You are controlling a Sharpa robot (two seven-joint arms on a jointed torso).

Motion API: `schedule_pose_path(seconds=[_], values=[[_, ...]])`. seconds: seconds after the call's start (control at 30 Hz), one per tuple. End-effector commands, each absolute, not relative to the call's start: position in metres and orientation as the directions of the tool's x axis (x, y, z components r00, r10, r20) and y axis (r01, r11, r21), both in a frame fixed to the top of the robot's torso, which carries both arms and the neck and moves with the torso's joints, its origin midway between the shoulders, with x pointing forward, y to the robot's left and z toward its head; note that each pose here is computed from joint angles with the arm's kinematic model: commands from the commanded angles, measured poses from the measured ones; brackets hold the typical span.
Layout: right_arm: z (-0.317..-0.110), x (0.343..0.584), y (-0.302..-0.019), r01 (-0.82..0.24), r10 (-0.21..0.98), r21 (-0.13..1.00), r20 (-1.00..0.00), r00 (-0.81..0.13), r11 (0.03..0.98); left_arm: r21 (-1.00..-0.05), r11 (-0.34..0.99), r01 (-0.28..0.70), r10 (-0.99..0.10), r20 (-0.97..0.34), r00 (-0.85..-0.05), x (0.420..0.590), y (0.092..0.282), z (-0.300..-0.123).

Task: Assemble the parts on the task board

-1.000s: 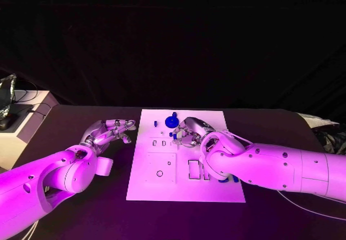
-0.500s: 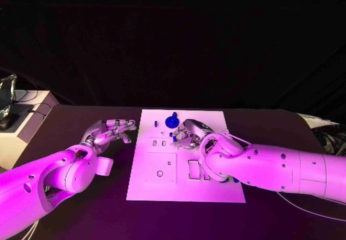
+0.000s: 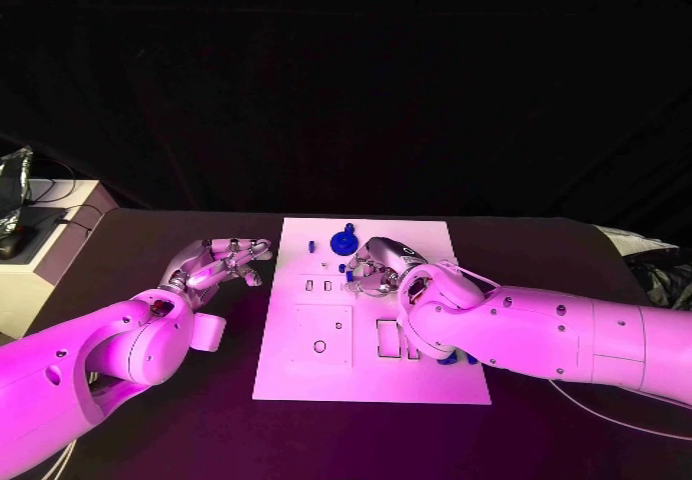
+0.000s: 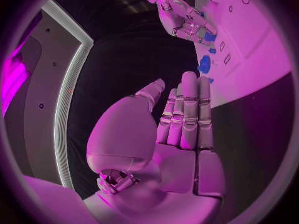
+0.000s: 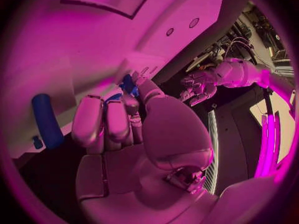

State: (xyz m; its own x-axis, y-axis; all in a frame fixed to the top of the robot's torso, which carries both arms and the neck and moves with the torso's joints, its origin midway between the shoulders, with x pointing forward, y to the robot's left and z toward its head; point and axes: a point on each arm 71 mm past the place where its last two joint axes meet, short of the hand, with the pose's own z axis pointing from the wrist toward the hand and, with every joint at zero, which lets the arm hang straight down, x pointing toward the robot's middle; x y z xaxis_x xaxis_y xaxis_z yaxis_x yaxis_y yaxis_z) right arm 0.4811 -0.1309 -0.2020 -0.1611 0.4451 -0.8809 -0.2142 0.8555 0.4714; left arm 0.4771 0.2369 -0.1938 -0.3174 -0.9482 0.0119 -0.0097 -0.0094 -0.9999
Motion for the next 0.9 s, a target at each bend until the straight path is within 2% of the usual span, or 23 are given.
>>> schedule_pose_path(seconds=[0.03,0.7,0.9], values=[[-0.2081,0.4802,-0.1295,-0.22,0.427,0.46,-0.886,-0.181,0.861,-1.0,-0.02,-0.008,-0.943,0.022,-0.333,0.4765,0.2348,-0.1928],[-0.212,0.4793,-0.1314,-0.234,0.431,0.464,-0.884,-0.18,0.854,-1.0,-0.019,-0.008,-0.944,0.02,-0.33,0.4767,0.2358,-0.193],[-0.2096,0.4791,-0.1336,-0.243,0.449,0.475,-0.88,-0.154,0.846,-1.0,-0.018,-0.008,-0.944,0.02,-0.329,0.4769,0.2363,-0.1932]])
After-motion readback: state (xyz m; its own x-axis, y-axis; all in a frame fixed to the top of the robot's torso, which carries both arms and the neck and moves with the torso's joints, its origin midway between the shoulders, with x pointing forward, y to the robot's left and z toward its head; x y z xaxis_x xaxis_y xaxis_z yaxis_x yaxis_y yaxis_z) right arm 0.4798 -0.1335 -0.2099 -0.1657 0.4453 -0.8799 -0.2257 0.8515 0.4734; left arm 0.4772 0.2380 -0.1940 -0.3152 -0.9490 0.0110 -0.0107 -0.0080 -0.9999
